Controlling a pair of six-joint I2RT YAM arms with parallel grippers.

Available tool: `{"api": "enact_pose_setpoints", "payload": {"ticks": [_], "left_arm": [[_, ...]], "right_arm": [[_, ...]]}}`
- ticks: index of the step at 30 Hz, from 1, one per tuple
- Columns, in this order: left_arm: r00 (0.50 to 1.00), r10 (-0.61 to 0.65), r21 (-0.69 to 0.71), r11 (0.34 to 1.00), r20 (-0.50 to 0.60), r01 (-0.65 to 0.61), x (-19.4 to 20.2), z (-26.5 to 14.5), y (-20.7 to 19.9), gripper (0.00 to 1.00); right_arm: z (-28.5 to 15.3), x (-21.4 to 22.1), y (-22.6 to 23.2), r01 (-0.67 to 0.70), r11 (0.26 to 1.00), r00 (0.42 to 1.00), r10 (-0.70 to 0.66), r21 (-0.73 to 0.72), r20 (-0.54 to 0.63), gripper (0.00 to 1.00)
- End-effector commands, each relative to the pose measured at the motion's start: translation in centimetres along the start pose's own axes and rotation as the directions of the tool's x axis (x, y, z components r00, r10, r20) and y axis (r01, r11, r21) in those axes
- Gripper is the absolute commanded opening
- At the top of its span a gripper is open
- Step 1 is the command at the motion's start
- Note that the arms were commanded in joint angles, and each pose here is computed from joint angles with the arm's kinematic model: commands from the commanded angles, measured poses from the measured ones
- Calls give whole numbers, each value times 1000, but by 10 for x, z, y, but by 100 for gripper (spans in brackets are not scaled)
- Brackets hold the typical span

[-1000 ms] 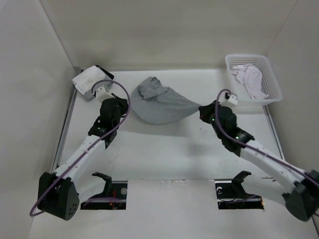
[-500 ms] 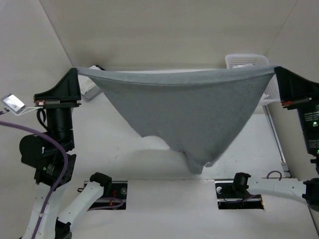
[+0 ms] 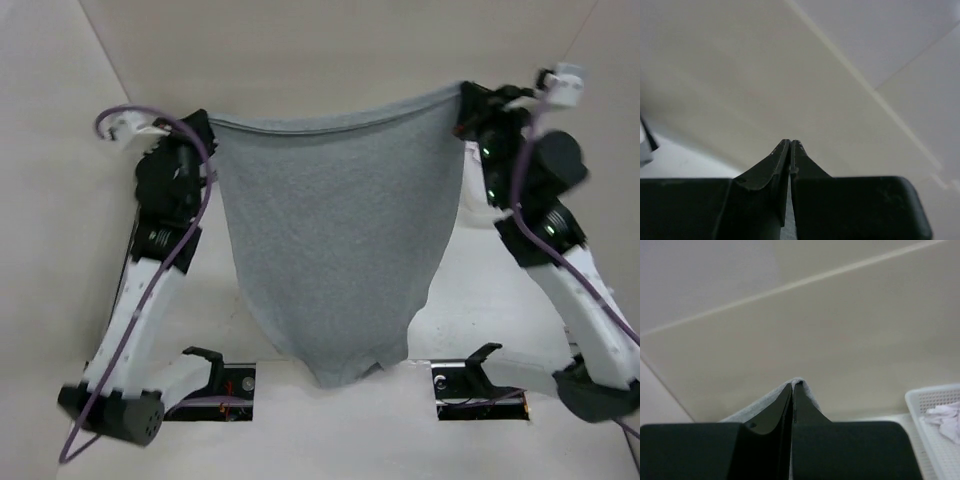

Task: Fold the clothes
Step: Flatten the tank top out

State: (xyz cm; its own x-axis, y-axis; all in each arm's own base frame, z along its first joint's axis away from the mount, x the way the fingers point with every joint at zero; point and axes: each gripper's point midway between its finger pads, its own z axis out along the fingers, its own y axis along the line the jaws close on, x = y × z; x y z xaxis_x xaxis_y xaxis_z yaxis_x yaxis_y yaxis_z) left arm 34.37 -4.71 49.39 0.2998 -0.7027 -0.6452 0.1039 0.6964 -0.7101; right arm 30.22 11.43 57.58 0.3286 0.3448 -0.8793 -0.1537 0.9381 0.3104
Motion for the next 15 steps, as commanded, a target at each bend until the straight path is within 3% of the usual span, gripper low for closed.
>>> {"api": "enact_pose_setpoints", "payload": {"ticks": [1, 4, 6, 10, 15], "left_arm": [[994, 35, -107, 993, -101, -46, 60, 46, 47, 2], [990, 42, -111, 992, -132, -57, 71, 91, 48, 2], [991, 38, -90, 995, -127, -49, 61, 114, 38, 2], [998, 30, -11, 999, -51, -30, 16, 134, -1, 2], [998, 39, 83, 996, 58, -44, -45, 129, -41, 2]], "right_arm": [[55, 84, 7, -124, 987, 976, 103, -99, -193, 0], [111, 116, -6, -142, 987, 958, 118, -74, -261, 0], [135, 109, -10, -137, 989, 959, 118, -59, -259, 0], [152, 50, 1, -145, 985, 979, 128, -98, -157, 0], [138, -31, 19, -148, 974, 989, 146, -170, -26, 0]]}}
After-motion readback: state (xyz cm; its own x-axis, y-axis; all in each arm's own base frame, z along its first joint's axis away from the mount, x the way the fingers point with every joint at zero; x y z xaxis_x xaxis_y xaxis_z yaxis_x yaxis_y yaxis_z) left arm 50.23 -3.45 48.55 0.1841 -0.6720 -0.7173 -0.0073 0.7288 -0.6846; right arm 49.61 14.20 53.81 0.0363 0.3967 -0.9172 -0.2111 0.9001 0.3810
